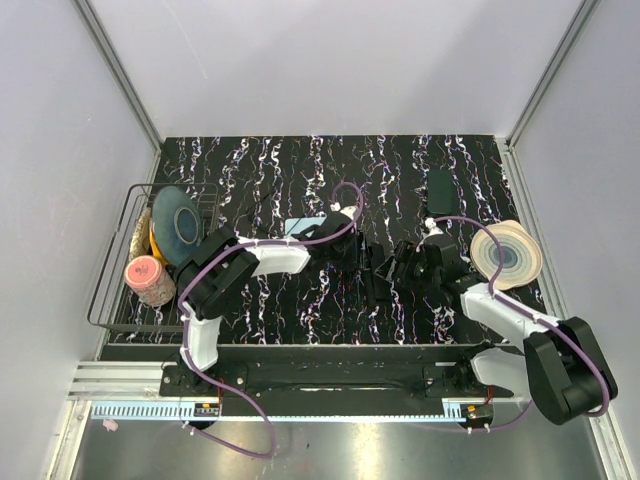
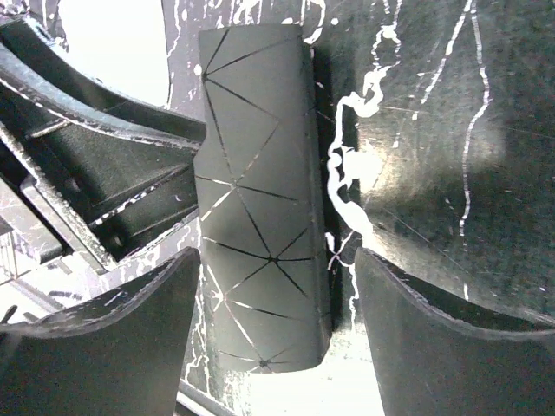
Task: Organize the sunglasses
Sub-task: Open the sunglasses case at the center of the board.
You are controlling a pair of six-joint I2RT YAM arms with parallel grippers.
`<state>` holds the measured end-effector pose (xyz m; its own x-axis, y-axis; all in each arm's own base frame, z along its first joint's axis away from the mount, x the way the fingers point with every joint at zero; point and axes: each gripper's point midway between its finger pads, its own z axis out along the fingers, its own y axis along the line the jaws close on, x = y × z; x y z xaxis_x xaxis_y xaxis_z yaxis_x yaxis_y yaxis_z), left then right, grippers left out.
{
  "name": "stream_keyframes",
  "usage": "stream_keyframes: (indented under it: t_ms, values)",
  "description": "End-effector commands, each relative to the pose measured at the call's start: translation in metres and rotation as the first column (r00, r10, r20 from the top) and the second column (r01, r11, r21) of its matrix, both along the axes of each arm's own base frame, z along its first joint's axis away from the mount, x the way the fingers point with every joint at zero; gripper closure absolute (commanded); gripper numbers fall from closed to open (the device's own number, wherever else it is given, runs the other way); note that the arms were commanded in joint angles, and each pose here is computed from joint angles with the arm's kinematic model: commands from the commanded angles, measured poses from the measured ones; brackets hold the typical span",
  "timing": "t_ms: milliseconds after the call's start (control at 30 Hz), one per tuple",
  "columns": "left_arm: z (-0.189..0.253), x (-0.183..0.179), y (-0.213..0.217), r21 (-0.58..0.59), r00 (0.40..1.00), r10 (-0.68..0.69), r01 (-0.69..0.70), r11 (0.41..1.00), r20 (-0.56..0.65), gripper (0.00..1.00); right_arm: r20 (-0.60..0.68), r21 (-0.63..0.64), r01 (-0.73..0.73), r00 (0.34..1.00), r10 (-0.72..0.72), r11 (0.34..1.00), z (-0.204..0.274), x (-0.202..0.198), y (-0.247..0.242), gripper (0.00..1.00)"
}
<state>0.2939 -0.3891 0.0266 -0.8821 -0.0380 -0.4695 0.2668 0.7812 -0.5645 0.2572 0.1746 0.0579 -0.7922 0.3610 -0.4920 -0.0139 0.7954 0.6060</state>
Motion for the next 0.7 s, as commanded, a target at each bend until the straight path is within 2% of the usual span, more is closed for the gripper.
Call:
stream_keyframes:
  t_ms: [0,133,200,333,467,667]
  values:
    - [-0.072,-0.027,0.058,0.305,0.994,0.021,0.014,0.952,-0.112,0.50,-0.013,-0.087,0.066,0.998,-0.068,0.994,-0.005,0.002,-0.017,0.20]
    - [-0.069,-0.025,0.058,0.313,0.995,0.019,0.014,0.950,-0.102,0.49,-0.041,-0.110,0.074,0.996,-0.079,0.991,-0.006,0.002,-0.020,0.20]
    - [-0.065,-0.022,0.056,0.308,0.996,0.016,0.013,0.951,-0.090,0.48,-0.014,-0.115,0.060,0.998,-0.062,0.992,0.000,0.004,-0.019,0.21]
    - [-0.061,-0.020,0.052,0.296,0.996,0.005,0.021,0.955,-0.085,0.48,0.046,-0.133,-0.030,0.998,0.036,0.991,0.017,0.009,-0.007,0.18]
    - [-0.059,-0.019,0.049,0.291,0.996,0.003,0.022,0.957,-0.086,0.48,0.033,-0.223,-0.085,0.995,0.095,0.971,0.014,0.004,0.008,0.15]
    - [-0.057,-0.019,0.049,0.288,0.996,0.007,0.018,0.957,-0.087,0.48,-0.045,-0.294,-0.007,0.999,-0.006,0.956,-0.006,0.005,-0.005,0.16]
